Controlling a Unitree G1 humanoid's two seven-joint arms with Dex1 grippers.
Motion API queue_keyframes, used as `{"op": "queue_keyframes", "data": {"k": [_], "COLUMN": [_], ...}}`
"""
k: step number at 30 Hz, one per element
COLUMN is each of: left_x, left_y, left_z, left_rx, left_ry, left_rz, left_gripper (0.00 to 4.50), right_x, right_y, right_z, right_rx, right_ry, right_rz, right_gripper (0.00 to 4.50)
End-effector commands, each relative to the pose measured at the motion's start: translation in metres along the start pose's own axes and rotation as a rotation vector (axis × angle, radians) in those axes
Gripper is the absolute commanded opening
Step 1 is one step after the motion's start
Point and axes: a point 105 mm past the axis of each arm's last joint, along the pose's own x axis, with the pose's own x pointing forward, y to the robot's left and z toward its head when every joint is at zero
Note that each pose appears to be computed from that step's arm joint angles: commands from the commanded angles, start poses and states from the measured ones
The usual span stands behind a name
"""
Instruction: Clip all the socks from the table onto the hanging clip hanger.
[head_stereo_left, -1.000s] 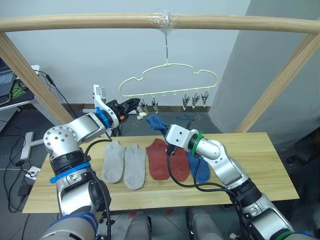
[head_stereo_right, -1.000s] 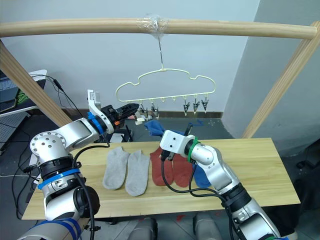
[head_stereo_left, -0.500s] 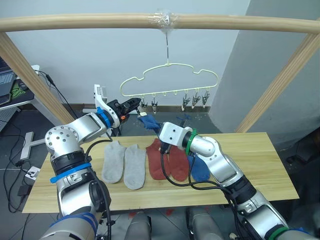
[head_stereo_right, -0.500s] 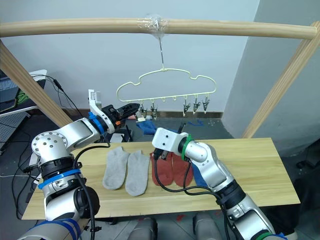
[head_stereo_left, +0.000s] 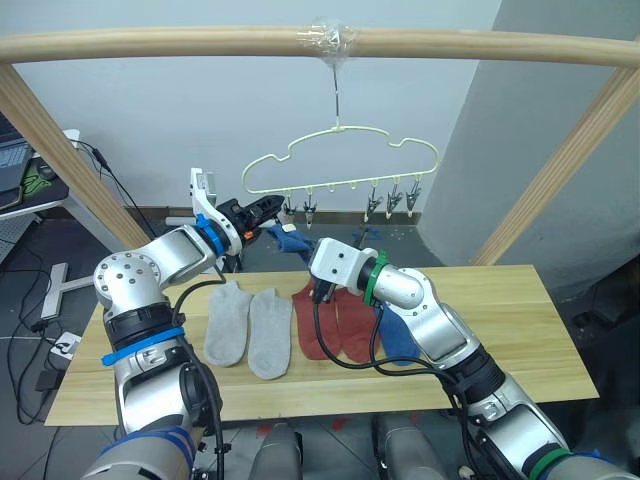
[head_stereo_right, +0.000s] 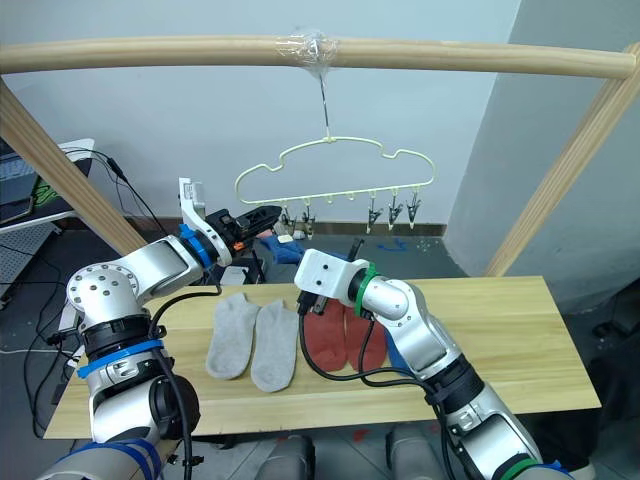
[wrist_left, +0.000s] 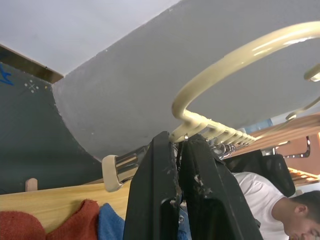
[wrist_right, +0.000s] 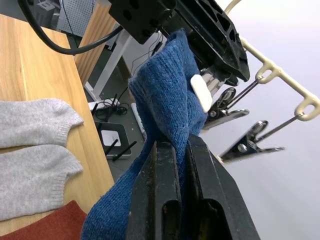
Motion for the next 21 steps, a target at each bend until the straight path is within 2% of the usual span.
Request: {"op": "queue_keyframes", "data": {"k": [1, 8, 13, 18, 21], "left_x": [-0.005, -0.011, -0.019, -0.052, -0.065], "left_y": [-0.023, -0.023, -0.012, 0.013, 0.012], "left_z": [0.004, 0.007, 0.01, 0.008, 0.004], "left_rx": [0.037, 0.035, 0.031, 0.057, 0.087], "left_ry": [-0.007, -0.019, -0.043, -0.08, -0.076], "left_rz": [-0.107, -0.109, -0.042, 0.113, 0.124], "left_gripper": [0.84, 3.13, 4.44, 4.44, 4.44], "right_x": [0.003, 0.003, 0.004, 0.011, 0.016], "right_y": [-0.006, -0.007, -0.007, -0.002, -0.001], "right_z": [0.013, 0.01, 0.007, -0.001, -0.002], "right_rx": [-0.006, -0.002, 0.02, 0.065, 0.116], "right_ry": [-0.039, -0.032, -0.032, -0.037, -0.051], "right_rz": [-0.013, -0.014, -0.019, -0.001, 0.011], "right_gripper": [0.0, 0.0, 0.0, 0.0, 0.0]}}
